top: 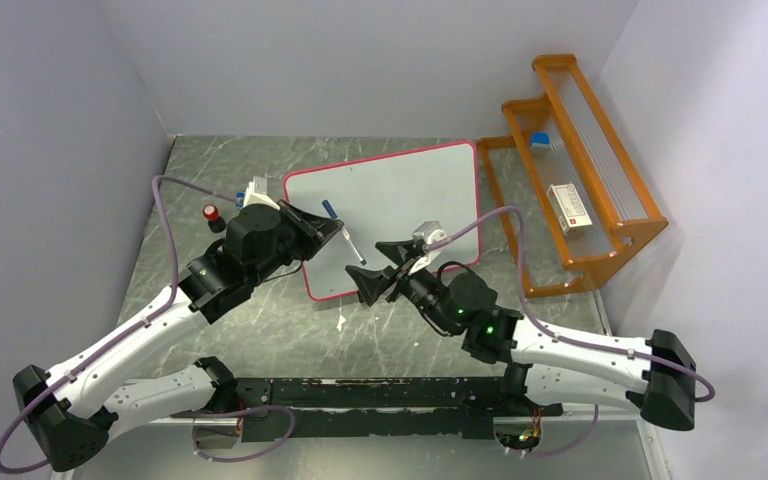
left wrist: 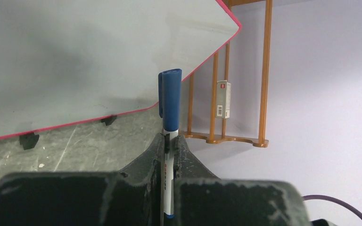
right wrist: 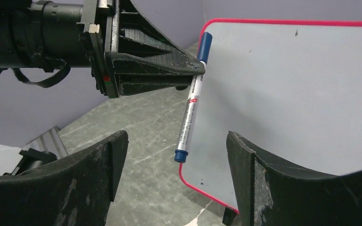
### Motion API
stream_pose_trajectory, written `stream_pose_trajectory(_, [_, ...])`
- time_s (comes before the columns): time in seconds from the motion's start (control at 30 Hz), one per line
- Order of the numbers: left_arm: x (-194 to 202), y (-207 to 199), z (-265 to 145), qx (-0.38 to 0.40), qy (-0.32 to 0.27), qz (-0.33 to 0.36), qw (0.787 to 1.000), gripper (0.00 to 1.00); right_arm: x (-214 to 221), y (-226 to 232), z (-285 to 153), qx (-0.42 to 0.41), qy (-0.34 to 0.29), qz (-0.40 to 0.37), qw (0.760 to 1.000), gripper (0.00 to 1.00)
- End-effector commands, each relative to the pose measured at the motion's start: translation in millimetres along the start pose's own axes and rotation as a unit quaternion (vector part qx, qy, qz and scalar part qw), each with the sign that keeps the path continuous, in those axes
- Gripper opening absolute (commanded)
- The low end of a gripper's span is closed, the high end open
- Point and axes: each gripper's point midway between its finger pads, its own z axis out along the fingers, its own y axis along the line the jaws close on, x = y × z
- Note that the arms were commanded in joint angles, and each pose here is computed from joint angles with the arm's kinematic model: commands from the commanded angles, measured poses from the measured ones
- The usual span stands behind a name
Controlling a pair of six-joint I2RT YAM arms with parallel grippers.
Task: Write a sentence on the whiteboard
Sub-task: Open the whiteboard marker at the center of the board.
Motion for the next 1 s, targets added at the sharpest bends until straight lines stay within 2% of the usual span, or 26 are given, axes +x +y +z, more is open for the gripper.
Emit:
stream_pose_trajectory(0.0, [-6.7,-14.9,2.3,0.026,-0.03,-0.045,0.998,0.05,-14.7,-7.0,8.3,0.046,-0.046,0.0,0.998,0.76])
stream_pose_trajectory(0.1, [-3.1,-17.2,4.3,0.025,-0.024,-0.046,0.998,0.06,-12.6,-12.7,12.0,0.062,-0.058,-0.006,0.996,0.65])
stream_pose_trajectory(0.27, [4.8,-16.0,7.0,0.029,-0.012,-0.059,0.998,0.06,-8.2,-9.0,22.3,0.058,-0.057,-0.017,0.996,0.42])
stream_pose_trajectory(0.63, [11.3,-13.7,8.3,0.027,0.001,-0.066,0.997,0.07,-6.5,-10.6,27.5,0.064,-0.068,-0.024,0.995,0.15])
stream_pose_trajectory(0.77, [15.7,-11.2,10.4,0.023,0.01,-0.066,0.998,0.07,-7.1,-7.7,29.7,0.058,-0.068,-0.025,0.996,0.0])
stream_pose_trajectory(0.87, [16.3,-10.0,10.8,0.019,0.011,-0.06,0.998,0.11,-7.4,-3.2,31.2,0.047,-0.063,-0.029,0.996,0.0])
stream_pose_trajectory(0.97, [12.1,-8.8,10.2,0.015,0.001,-0.03,0.999,0.23,-3.0,1.9,30.2,0.031,-0.043,-0.035,0.998,0.0])
